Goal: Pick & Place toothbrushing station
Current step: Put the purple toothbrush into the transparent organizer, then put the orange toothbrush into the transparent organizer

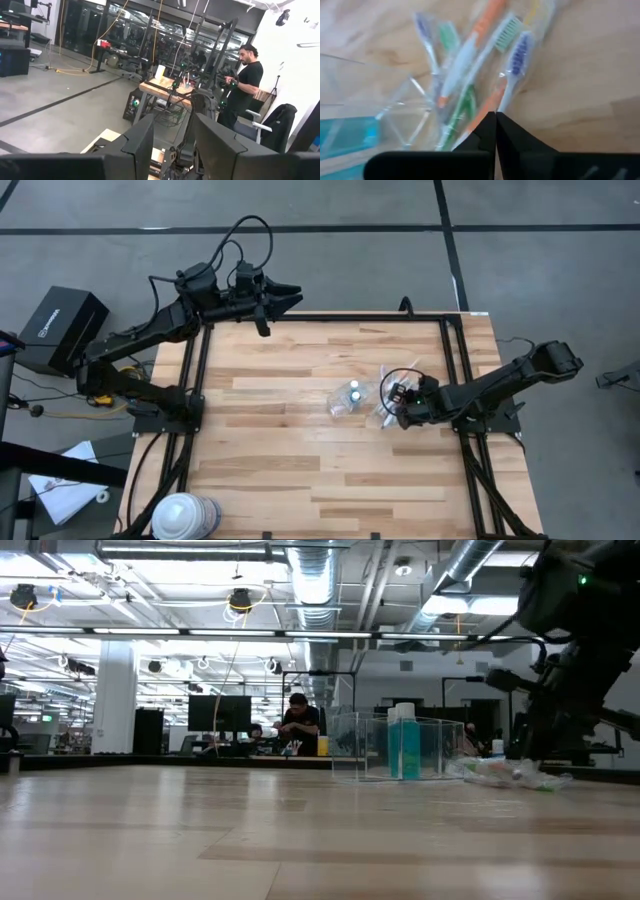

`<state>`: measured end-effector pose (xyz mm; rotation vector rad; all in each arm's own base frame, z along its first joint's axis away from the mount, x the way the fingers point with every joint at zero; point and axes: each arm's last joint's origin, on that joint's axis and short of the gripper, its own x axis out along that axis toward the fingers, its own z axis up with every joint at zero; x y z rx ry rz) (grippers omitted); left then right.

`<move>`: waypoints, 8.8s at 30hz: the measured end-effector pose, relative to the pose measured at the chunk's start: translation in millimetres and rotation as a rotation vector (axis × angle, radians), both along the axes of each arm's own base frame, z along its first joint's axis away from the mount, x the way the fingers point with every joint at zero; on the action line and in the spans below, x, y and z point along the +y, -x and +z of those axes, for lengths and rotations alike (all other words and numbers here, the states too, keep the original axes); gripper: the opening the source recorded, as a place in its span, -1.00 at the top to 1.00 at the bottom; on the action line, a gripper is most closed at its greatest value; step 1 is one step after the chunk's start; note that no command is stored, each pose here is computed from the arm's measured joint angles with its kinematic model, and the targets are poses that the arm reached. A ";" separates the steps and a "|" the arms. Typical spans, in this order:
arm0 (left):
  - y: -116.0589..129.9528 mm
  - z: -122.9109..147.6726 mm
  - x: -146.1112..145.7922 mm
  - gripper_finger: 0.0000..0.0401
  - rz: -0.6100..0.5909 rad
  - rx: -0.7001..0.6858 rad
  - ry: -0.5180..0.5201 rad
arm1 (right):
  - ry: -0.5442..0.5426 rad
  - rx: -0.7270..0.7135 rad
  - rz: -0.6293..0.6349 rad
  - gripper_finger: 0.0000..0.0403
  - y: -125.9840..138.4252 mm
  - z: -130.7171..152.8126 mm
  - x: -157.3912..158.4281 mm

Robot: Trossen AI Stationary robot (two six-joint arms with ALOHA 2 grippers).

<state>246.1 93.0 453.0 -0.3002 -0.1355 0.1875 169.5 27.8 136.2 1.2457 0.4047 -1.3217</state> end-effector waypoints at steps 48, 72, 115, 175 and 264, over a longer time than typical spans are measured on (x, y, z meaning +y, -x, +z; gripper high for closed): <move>-0.1 -0.6 -0.3 0.32 -0.005 0.014 -0.034 | 0.707 0.092 0.270 1.00 -49.0 136.8 -66.6; 1.3 -0.8 3.3 0.32 0.007 0.025 -0.075 | 0.660 0.188 0.373 1.00 -89.3 94.0 -68.6; -0.1 -5.2 5.7 0.32 0.014 0.062 -0.072 | 0.511 0.012 0.497 0.88 -73.3 52.8 13.1; -12.2 -83.0 10.9 0.32 0.005 0.279 0.071 | -0.085 0.080 0.172 0.12 8.0 65.7 19.5; -9.0 -93.8 19.1 0.32 0.036 0.309 0.095 | -0.155 -0.198 0.055 1.00 -3.3 2.7 -24.7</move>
